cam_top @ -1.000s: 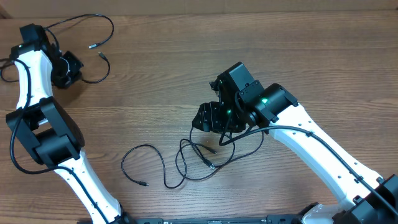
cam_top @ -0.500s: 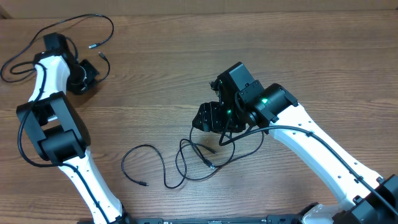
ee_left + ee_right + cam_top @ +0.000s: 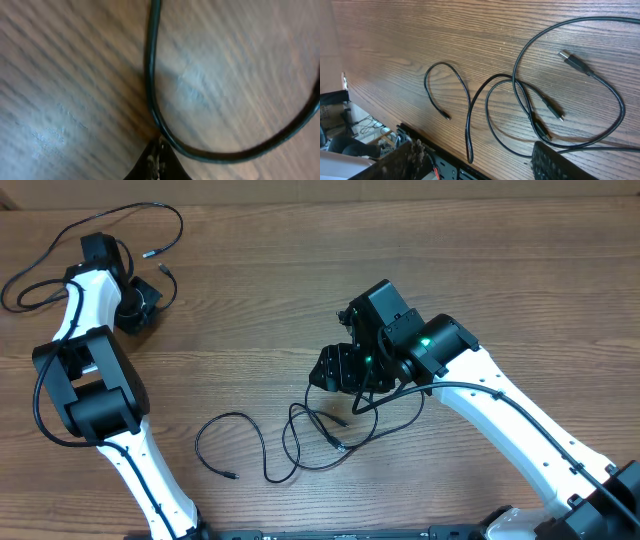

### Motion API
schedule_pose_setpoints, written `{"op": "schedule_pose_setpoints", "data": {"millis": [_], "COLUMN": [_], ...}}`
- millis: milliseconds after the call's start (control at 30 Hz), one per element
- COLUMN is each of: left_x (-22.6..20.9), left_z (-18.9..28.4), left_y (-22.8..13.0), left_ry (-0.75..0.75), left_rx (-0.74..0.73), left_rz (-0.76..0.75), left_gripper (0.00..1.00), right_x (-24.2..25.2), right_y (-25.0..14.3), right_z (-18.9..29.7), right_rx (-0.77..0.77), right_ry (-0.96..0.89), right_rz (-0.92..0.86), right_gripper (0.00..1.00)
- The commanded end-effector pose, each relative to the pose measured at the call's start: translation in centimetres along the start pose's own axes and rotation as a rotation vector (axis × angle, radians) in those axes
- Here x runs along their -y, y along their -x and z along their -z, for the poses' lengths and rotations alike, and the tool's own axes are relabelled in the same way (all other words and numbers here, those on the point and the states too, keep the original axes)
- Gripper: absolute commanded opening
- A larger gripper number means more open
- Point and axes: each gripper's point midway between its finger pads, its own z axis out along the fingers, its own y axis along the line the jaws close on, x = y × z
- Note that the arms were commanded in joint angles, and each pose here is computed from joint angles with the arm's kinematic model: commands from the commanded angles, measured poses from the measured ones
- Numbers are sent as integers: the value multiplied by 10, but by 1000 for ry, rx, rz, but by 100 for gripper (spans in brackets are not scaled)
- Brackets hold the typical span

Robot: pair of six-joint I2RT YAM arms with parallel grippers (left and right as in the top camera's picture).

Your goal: Untangle cables

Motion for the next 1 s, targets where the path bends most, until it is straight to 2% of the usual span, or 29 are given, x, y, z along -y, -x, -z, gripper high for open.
{"op": "schedule_pose_setpoints", "data": {"millis": [0,233,367,467,700,767,967], "left_x": [-17,30,57,55,13,-15,-71], "left_z": [-35,-75,-78,-69,-5,12,2], "left_y": [-10,-12,-9,2,68,94,114], "left_ry": [66,-197,-337,-316,-228,-178,-74], "left_rx": [-16,-57,-31,3,103,166,187], "left_rz": [46,-4,-154,-204,-94,-43,-9], "left_gripper": [4,4,4,4,4,4,4], "right_x": [-2,-1,1,1,1,1,0], "right_y": [1,-1,-3,-4,-4,-4,-2], "right_z": [1,1,1,1,1,1,1], "right_rx": [9,3,-4,-9,-8,-8,-1], "right_ry": [0,-3,-8,-11,-12,-12,-7], "right_rz": [12,9,1,-1,-1,-1,2], "right_gripper": [69,69,69,69,70,70,70]}}
